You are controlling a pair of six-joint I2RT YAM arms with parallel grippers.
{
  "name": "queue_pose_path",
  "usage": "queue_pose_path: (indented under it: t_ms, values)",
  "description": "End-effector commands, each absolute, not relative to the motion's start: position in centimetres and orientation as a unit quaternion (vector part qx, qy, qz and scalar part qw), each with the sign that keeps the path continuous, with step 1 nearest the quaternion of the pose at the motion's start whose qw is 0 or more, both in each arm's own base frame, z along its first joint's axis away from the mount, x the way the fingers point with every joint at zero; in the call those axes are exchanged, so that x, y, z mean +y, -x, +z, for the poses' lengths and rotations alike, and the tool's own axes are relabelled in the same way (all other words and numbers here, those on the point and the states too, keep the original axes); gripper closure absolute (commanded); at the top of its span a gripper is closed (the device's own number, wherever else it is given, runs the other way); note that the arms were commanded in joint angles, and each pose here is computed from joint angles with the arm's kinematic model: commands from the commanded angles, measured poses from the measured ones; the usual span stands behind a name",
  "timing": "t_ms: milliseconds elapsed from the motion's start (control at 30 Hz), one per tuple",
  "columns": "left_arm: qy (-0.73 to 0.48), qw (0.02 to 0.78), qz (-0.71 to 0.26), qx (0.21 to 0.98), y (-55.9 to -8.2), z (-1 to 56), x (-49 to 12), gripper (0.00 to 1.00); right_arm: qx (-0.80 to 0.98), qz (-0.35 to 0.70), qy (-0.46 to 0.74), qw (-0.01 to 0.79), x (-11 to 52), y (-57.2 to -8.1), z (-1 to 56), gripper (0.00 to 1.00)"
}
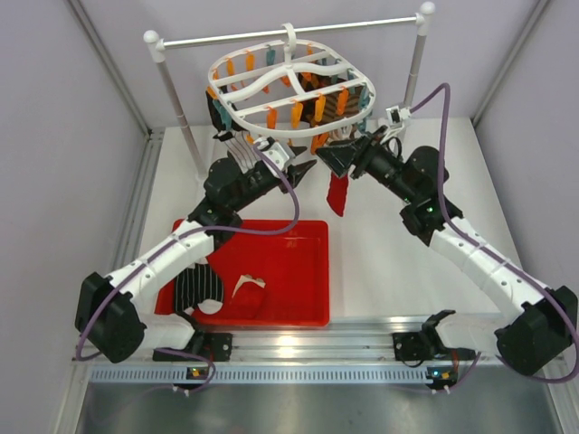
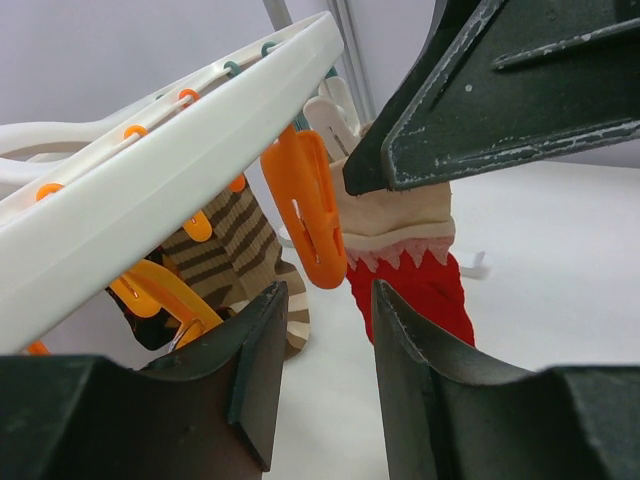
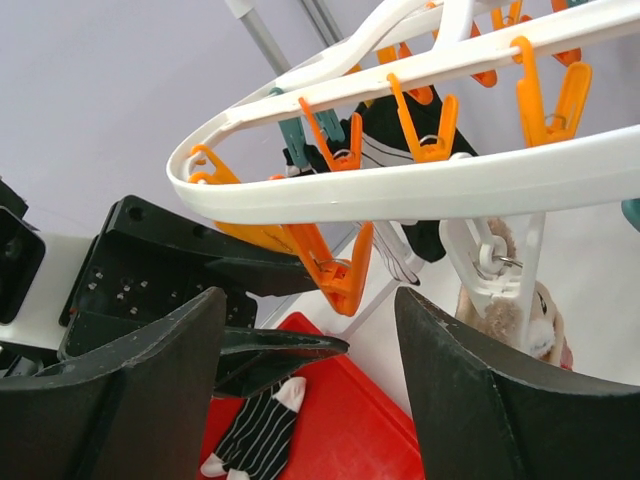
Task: Clip the socks to the hanger
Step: Open the clamp at the hanger.
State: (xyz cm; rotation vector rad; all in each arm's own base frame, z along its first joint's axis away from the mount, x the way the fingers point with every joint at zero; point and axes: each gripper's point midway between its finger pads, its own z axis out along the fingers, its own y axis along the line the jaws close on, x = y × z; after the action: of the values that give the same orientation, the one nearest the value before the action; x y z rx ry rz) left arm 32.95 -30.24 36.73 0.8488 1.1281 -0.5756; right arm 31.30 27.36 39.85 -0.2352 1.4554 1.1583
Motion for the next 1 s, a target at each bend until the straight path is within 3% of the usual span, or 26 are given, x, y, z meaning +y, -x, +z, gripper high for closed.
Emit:
queue_pose_path:
  t_ms: [0,300,833,967]
  values:
    - [-0.376,0.751,-0.273,0.468,-32.5,40.2,-30.6,0.56,0.596,0.511,0.099,0.612,27.9,-31.1,41.5,0.31]
    - [-0.379,0.752,-0.278,0.462,-32.5,40.3,-30.9,0.56,0.589,0.515,0.091,0.616,28.5,-31.6,41.8,0.3]
    - [-0.385,0.749,-0.278,0.462,-32.5,40.1,-31.3,0.56,0.588,0.521,0.053,0.616,29.1,-32.9,42.4,0.39]
    - [-0.388,0.748,-0.276,0.462,-32.5,39.9,-31.6,0.56,0.585,0.526,0.053,0.615,29.3,-32.8,42.8,0.49]
